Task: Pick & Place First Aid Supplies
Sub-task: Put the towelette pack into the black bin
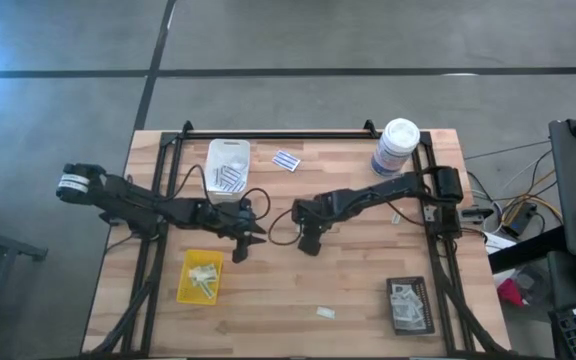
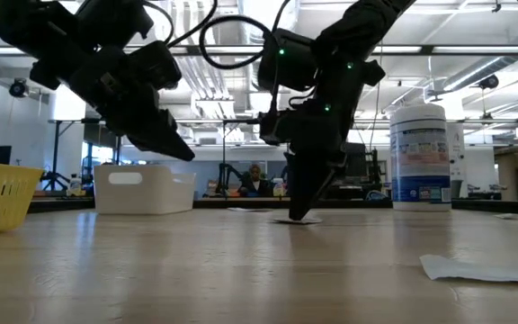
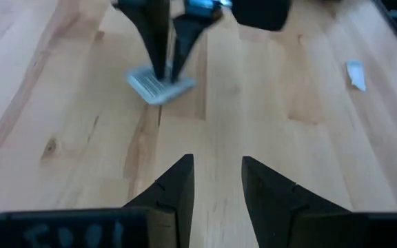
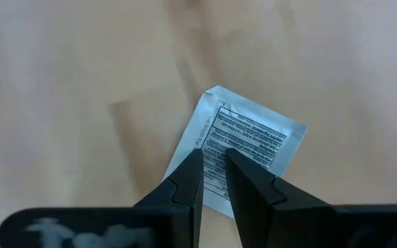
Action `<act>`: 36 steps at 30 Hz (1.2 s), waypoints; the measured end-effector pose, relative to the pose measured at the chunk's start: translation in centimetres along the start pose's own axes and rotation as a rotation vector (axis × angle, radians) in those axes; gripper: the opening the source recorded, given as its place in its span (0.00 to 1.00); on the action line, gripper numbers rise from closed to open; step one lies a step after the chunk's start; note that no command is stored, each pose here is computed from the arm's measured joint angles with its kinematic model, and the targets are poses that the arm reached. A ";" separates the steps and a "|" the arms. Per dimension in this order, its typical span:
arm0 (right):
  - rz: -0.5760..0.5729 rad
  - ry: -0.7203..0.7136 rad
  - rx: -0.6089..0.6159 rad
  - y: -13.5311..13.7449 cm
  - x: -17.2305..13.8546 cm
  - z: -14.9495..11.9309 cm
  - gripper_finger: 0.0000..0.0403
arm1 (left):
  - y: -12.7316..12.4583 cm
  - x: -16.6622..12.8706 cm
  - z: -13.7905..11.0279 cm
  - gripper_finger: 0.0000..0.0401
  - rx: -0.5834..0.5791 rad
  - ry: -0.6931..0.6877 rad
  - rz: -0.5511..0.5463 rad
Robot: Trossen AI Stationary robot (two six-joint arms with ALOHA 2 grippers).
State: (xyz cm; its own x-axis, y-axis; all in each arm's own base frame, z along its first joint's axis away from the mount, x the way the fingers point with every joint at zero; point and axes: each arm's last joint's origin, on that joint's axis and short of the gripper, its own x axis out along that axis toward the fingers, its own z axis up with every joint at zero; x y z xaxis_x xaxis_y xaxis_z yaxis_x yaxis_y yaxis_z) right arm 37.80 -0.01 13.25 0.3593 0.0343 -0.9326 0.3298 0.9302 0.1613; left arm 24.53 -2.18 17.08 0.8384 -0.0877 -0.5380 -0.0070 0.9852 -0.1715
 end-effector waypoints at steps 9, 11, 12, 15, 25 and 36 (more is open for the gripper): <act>0.129 -0.045 -0.007 1.1 0.0 0.5 0.15 | 0.0 0.0 -0.1 0.29 -0.024 -0.076 -0.016; 0.133 -0.063 -0.014 1.1 -0.4 0.6 0.15 | 0.0 0.2 -0.2 0.29 -0.024 -0.072 -0.015; 0.134 -0.073 -0.023 1.2 -0.7 0.7 0.15 | 0.1 0.4 -0.2 0.29 -0.024 -0.072 -0.015; 0.145 -0.115 -0.056 1.3 -2.2 1.0 0.15 | 0.1 1.3 -0.5 0.29 -0.023 -0.080 -0.018; 0.159 -0.223 -0.095 1.5 -8.5 0.6 0.18 | 0.1 5.1 -0.4 0.29 0.010 -0.090 -0.019; 0.147 -0.135 0.011 0.5 -7.4 -3.4 0.19 | -0.1 8.9 0.6 0.29 0.012 -0.063 -0.016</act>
State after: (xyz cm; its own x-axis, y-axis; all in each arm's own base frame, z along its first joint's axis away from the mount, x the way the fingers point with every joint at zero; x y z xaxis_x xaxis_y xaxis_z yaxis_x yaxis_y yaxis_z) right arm 32.32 1.45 19.18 0.5180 0.1197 -0.8470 0.2745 0.9145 0.2971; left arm 32.30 -2.93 12.87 0.8708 -0.0943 -0.4826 0.0130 0.9855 -0.1692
